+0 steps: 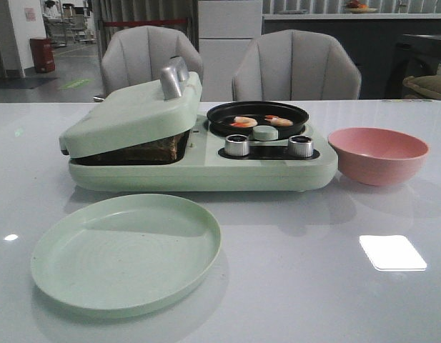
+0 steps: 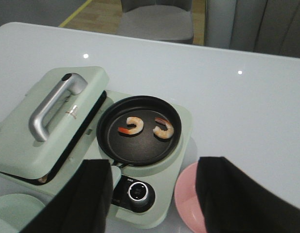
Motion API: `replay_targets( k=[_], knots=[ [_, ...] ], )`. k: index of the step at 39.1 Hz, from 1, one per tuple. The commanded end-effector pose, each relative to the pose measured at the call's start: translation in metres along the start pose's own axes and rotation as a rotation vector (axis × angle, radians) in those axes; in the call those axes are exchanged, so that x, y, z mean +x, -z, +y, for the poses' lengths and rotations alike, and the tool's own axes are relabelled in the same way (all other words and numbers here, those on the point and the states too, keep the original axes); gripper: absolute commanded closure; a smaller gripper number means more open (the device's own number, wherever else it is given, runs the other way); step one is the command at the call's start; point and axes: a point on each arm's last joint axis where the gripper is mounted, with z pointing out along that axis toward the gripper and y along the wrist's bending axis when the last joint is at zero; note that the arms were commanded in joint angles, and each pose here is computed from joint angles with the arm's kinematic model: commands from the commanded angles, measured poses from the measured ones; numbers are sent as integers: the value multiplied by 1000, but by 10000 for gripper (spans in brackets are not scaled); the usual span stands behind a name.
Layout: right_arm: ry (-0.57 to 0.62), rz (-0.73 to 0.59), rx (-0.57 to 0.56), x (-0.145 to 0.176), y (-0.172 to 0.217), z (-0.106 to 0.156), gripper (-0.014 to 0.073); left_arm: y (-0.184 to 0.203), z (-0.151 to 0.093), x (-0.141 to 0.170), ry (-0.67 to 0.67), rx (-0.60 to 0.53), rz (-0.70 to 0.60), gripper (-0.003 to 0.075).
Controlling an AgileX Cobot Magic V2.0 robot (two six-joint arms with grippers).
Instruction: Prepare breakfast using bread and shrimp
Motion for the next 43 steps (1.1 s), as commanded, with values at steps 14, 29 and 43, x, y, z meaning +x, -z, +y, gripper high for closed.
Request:
replay_targets(
  k=[14,29,43],
  knots=[
    [62,-417,-53,56,92,32,105,1,3,-12,30,-25,-71,606],
    [116,-534,-65,152,143,23,105,1,3,-12,30,-25,-71,606],
    [177,-473,-43,204,129,16,105,1,3,-12,30,-25,-71,606]
  ],
)
